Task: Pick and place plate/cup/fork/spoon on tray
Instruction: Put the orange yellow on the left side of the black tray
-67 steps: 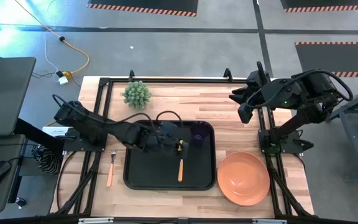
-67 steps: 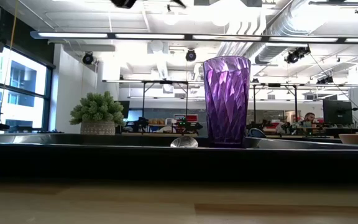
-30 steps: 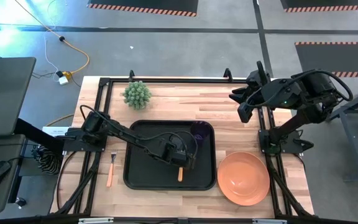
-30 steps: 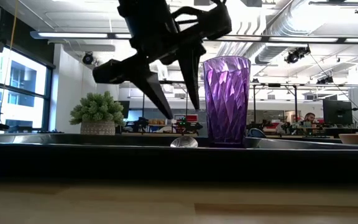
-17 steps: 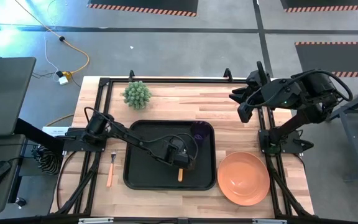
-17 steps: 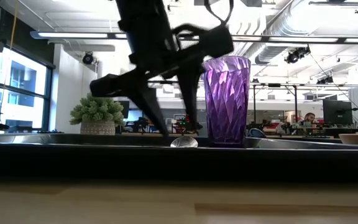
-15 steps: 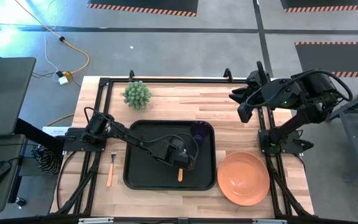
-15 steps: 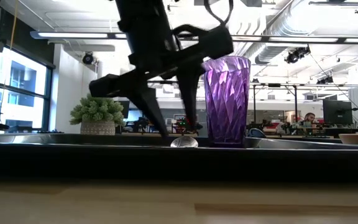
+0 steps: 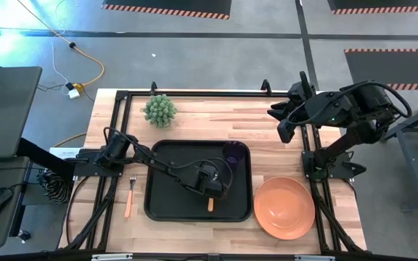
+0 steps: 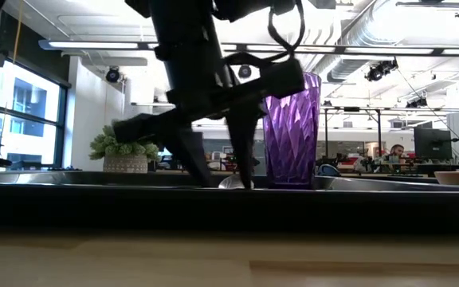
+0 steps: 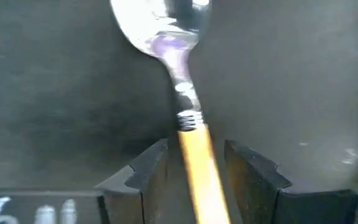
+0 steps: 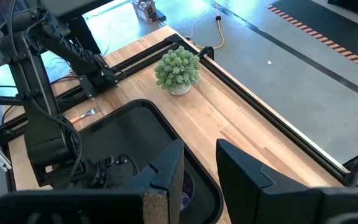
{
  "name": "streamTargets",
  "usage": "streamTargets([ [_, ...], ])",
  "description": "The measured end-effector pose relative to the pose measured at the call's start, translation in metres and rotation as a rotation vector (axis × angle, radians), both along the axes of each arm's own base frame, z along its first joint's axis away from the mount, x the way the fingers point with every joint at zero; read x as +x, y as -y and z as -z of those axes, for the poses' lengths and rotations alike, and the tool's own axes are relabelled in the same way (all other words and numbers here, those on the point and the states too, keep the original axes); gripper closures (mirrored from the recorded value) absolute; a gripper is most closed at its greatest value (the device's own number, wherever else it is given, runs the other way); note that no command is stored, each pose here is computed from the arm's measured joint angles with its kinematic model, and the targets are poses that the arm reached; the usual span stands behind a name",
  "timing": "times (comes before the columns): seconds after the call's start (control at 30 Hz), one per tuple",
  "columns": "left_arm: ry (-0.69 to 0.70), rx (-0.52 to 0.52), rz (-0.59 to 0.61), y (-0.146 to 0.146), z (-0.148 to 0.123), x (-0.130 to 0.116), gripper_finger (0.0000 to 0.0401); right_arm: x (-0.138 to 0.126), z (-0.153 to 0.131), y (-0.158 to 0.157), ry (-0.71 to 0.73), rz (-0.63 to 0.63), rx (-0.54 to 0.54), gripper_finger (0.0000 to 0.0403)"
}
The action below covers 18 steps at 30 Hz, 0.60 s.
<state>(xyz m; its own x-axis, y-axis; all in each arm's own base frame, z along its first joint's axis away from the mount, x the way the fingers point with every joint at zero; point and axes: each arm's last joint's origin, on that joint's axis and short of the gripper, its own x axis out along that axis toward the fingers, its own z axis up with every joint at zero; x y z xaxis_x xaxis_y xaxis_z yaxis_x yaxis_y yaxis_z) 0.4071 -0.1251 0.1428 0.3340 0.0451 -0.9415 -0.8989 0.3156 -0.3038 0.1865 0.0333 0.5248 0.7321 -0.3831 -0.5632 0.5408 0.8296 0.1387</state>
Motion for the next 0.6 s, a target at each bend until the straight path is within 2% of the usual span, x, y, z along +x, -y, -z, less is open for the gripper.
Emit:
streamTargets([
  [0.6, -0.026, 0.008, 0.009, -0.0002, 0.0043, -0.0009, 0.0316, 0.0001, 0.0001, 0.0, -0.001, 0.0, 0.0, 0.0316],
])
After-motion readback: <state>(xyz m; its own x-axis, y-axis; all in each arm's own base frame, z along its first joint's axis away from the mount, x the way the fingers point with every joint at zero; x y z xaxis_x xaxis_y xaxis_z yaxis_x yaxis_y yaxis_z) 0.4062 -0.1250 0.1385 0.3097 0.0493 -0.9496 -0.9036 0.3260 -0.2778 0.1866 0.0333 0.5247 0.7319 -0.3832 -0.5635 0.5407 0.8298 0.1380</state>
